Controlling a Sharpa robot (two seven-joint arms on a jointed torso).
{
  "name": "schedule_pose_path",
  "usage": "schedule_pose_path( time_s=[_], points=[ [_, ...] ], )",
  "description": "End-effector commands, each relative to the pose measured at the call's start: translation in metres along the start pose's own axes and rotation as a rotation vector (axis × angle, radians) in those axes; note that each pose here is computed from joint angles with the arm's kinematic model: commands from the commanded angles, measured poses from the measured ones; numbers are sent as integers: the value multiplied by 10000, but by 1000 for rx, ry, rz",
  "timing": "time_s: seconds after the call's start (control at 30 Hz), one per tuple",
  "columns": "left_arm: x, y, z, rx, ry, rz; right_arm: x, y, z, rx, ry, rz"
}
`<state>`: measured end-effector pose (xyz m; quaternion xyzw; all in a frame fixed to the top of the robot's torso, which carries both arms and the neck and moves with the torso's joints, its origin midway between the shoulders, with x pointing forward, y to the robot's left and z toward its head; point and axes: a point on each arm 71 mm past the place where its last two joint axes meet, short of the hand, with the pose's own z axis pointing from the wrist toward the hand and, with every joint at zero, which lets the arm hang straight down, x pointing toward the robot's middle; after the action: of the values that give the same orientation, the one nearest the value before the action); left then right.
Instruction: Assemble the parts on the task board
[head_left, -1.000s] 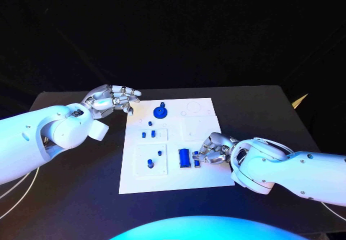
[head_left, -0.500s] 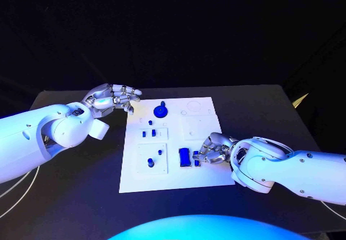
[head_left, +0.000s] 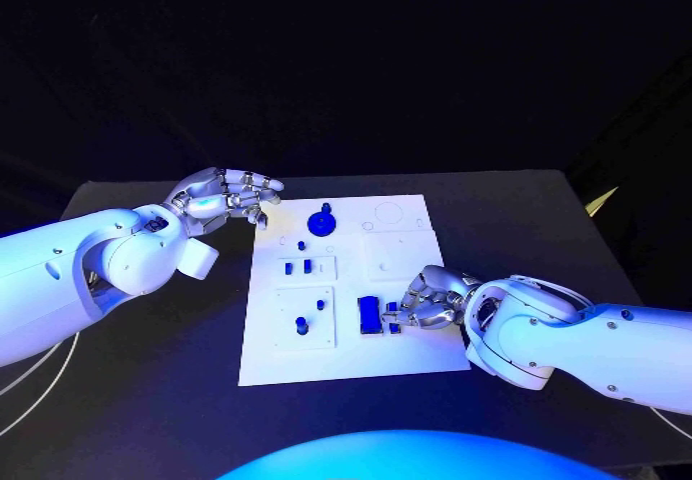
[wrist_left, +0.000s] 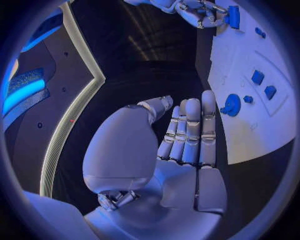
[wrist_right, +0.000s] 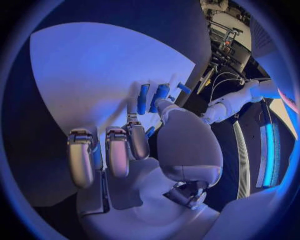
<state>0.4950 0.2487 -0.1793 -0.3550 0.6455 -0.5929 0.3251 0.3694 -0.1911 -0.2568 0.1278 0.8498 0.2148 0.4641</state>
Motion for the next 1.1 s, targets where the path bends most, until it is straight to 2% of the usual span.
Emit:
schedule_pose_path(
  time_s=[0.03, 0.33, 0.47, 0.73, 1.1],
  points=[
    [20, -10, 3, 7, 17, -3, -46, 31, -15, -63, -63, -27],
    [14, -11, 1, 8, 14, -2, -172, 19, -68, -164, -192, -20],
    [11, -11, -1, 8, 14, -2, -201, 7, -90, -204, -221, -27],
    [9, -10, -3, 8, 13, -2, -129, -4, -105, -267, -185, -57],
    [2, -10, -8, 7, 12, -1, -6, -45, -100, -278, -146, -54]
  ],
)
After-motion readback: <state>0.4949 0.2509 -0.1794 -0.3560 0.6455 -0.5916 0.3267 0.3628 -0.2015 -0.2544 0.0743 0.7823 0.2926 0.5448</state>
